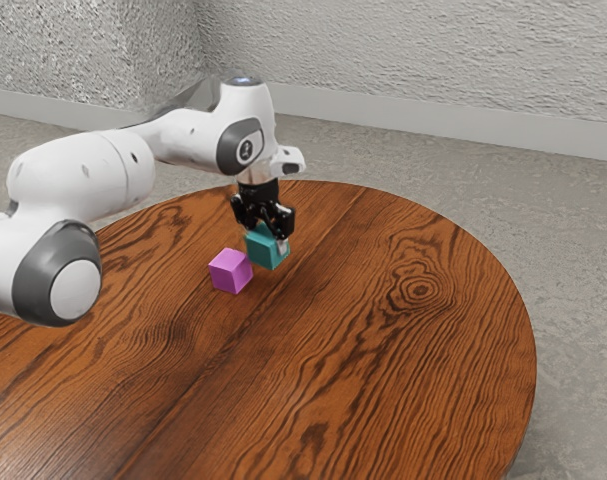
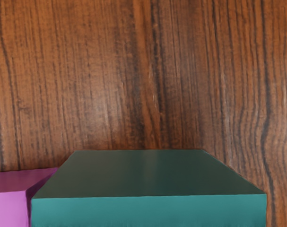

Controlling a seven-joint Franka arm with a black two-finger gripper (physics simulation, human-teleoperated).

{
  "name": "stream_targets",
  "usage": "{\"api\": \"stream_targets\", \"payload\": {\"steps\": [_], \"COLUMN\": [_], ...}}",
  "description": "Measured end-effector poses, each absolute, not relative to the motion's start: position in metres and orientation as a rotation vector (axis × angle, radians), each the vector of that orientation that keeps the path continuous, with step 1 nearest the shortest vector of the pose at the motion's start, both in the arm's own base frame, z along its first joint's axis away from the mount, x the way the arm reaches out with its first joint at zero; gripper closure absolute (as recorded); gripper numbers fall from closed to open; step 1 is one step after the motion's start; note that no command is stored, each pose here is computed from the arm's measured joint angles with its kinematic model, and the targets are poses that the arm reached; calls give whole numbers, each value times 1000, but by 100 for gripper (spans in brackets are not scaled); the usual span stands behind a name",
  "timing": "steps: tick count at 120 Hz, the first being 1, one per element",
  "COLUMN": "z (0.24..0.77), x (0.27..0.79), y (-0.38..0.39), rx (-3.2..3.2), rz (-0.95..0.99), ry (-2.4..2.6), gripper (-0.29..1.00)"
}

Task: Pick up the blue block with one arm, and put the blue block on the table with one arm

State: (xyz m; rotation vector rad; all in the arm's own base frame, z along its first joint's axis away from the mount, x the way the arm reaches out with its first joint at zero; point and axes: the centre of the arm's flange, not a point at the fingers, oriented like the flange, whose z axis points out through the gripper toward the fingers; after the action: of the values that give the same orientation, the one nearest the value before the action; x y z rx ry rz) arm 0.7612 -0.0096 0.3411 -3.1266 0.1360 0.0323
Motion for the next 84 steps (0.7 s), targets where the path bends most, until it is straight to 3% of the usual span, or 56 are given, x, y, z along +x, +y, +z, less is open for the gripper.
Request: {"api": "stream_targets", "payload": {"steps": [25, 51, 68, 84], "z": [319, 317, 366, 377], "x": [762, 762, 760, 759], "y": [-16, -21, -21, -24], "rx": [-3134, -3158, -3163, -3164], "rz": [63, 62, -29, -47], "ry": [135, 132, 133, 148], "gripper": [33, 14, 7, 4]}}
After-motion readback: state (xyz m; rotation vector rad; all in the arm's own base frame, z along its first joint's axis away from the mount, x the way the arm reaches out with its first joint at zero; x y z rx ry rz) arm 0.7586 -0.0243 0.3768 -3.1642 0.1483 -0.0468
